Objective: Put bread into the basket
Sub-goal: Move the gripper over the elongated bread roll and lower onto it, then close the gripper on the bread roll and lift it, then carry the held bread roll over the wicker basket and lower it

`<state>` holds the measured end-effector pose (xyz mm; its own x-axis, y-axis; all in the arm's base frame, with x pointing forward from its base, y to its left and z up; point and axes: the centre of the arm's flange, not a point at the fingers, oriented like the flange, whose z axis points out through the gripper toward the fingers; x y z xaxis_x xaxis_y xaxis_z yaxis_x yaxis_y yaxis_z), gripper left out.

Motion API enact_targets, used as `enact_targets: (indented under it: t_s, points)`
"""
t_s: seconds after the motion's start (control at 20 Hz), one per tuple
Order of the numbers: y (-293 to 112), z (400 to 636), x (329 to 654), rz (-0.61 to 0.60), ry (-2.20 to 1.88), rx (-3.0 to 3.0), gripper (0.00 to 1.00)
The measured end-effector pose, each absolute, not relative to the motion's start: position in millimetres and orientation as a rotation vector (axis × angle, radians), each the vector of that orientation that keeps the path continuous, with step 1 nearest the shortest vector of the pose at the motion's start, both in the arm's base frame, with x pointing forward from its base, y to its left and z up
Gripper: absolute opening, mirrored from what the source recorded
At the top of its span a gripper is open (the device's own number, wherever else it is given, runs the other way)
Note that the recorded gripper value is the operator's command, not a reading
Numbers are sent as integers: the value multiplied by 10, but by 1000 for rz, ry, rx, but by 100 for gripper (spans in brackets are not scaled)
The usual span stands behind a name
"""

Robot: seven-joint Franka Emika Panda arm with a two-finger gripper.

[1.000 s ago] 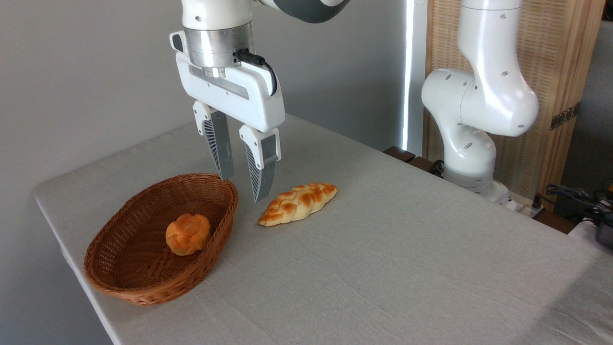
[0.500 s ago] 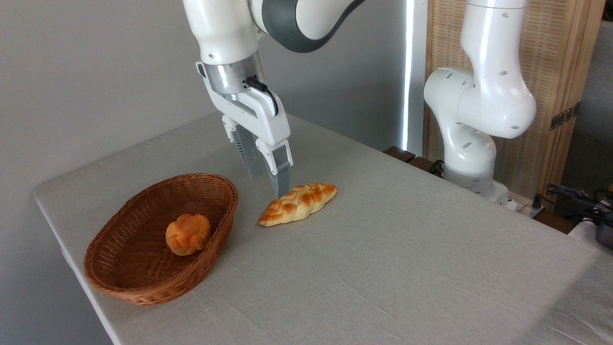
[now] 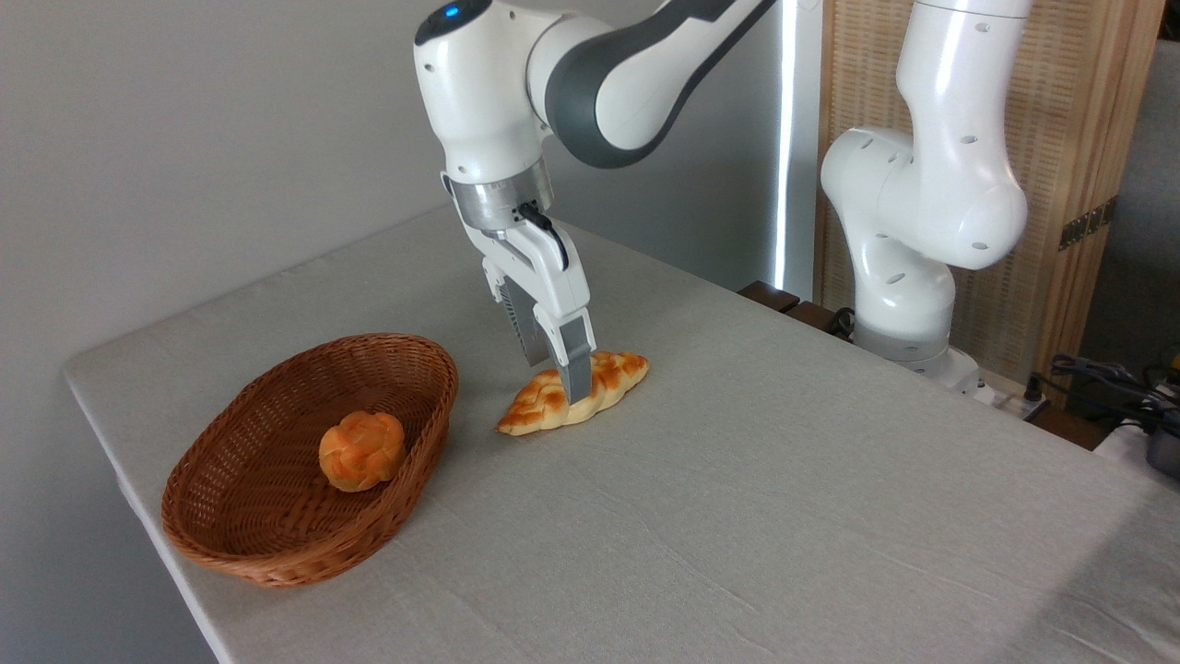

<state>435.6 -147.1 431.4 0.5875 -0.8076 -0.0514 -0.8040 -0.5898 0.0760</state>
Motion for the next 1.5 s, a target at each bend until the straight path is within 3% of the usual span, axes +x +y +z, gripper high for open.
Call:
enact_targets:
  t_s: [0.2, 0.25, 0.35, 0.4, 1.2, 1.35, 1.5]
  points:
    - [-1479, 4183, 4330, -143, -1405, 2754, 99]
    - [-1479, 4162, 4331, -149, -1404, 2753, 84]
    - [-1481, 4121, 4338, -160, -1404, 2751, 41]
    - [-1481, 4102, 4342, -166, -1404, 2750, 36]
    - [-1489, 4090, 4369, -166, -1412, 2744, 38]
    - [-1483, 4348, 4467, -100, -1407, 2755, 38]
    - [-1463, 4812, 4593, -17, -1380, 2759, 38]
